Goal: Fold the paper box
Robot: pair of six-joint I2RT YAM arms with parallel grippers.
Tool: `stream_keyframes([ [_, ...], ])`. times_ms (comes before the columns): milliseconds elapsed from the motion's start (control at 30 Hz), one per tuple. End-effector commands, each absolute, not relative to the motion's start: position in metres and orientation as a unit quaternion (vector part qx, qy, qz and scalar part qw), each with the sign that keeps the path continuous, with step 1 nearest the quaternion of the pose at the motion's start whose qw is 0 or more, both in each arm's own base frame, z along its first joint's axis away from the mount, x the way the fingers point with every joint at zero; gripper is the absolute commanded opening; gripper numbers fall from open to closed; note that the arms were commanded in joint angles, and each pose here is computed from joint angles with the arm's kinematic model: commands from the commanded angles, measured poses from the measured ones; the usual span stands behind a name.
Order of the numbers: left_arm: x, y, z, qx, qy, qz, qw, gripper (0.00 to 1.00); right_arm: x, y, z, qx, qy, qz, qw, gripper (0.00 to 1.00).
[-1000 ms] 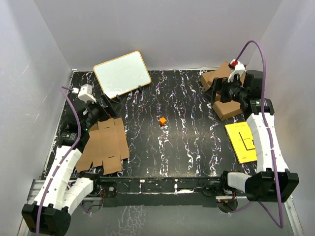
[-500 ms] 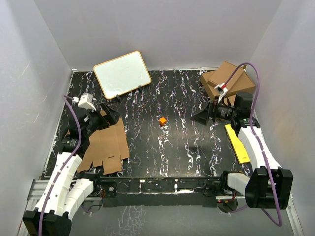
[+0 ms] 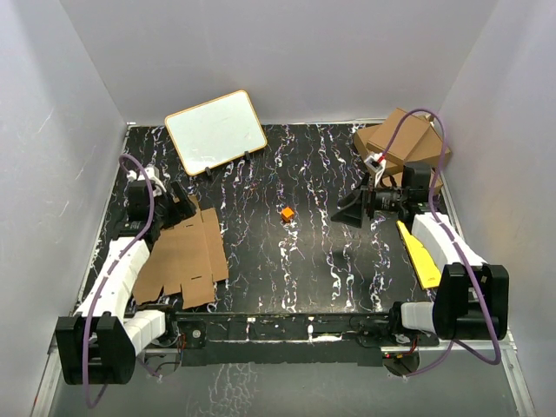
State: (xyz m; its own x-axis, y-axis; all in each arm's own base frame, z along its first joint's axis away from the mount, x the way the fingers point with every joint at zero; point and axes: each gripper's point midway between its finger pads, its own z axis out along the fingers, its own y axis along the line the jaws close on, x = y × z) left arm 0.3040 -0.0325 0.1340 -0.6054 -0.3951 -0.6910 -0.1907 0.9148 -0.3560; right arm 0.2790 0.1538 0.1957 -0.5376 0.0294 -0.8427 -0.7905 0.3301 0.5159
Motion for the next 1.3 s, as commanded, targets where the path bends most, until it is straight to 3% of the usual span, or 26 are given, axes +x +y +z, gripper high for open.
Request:
stream_keyframes([
  [0,0.323,-0.024,0.155,-0.193,0.869,-0.116,0.441,0.77,0.283,0.168,0.204,-0.359,0.673,0.479,0.434,0.99],
  [100,0.33,-0.008,0.154,-0.229,0.865,-0.081,0.439,0.71,0.283,0.175,0.199,-0.365,0.679,0.475,0.424,0.98],
  [167,0.34,0.002,0.157,-0.24,0.861,-0.064,0.444,0.6,0.285,0.178,0.197,-0.367,0.683,0.472,0.419,0.98],
  [233,0.353,0.006,0.16,-0.229,0.865,-0.07,0.442,0.57,0.286,0.179,0.195,-0.369,0.688,0.469,0.414,0.98],
  [367,0.377,0.001,0.166,-0.119,0.89,-0.082,0.432,0.54,0.287,0.181,0.192,-0.371,0.692,0.467,0.407,0.99],
  [567,0.387,0.027,0.124,0.028,0.929,0.01,0.369,0.49,0.289,0.184,0.187,-0.374,0.698,0.466,0.396,0.98],
  [767,0.387,0.034,0.093,0.081,0.93,0.013,0.358,0.51,0.294,0.181,0.179,-0.367,0.712,0.453,0.392,0.98],
  [933,0.393,0.03,0.077,0.061,0.935,-0.053,0.347,0.56,0.297,0.181,0.175,-0.365,0.717,0.448,0.39,0.99],
  [1267,0.401,0.018,0.065,0.03,0.93,-0.159,0.331,0.54,0.301,0.179,0.173,-0.361,0.725,0.438,0.392,0.98],
])
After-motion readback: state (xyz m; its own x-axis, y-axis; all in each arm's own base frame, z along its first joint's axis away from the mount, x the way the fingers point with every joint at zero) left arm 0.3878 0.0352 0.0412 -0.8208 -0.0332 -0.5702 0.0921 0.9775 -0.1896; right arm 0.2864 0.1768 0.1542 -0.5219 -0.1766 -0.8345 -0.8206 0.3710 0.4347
